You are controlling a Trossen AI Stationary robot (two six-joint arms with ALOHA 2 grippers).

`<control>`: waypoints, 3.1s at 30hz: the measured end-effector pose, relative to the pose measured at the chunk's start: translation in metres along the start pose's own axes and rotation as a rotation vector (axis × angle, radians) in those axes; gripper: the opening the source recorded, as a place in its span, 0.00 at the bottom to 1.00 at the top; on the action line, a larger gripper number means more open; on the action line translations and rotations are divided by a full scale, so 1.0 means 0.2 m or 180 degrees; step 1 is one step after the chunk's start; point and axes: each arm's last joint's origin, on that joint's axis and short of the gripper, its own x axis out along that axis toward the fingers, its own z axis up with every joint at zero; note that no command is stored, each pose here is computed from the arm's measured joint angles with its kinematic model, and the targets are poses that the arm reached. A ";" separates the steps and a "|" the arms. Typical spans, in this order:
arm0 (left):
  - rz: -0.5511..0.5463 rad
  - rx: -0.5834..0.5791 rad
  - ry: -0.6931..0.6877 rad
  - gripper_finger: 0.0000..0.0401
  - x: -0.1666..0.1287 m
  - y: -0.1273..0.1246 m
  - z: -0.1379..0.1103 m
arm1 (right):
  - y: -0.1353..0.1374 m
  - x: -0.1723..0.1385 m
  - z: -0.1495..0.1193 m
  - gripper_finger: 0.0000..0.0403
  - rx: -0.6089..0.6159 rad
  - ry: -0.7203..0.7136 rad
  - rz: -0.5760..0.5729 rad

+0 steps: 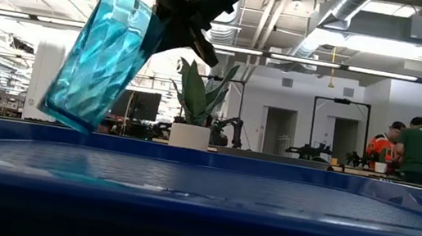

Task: Pick and place plate/cup/fork/spoon on tray
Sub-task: Put the blue cup on the top left of the blue tray, then put the blue plate on the blue tray to the bottom of the blue cup

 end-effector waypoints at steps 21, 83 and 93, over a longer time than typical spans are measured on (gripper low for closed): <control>0.0029 0.0095 -0.0036 0.65 0.00 0.00 0.00 | -0.06 0.08 -0.02 0.09 -0.0012 0.0049 -0.0228; -0.0056 0.0093 -0.0014 0.65 -0.02 0.03 0.00 | 0.06 -0.19 0.13 0.32 -0.0601 -0.0288 0.0152; -0.0067 -0.0473 -0.0042 0.65 -0.06 0.27 -0.16 | -0.10 -0.73 0.14 0.32 -0.0745 0.0088 -0.0875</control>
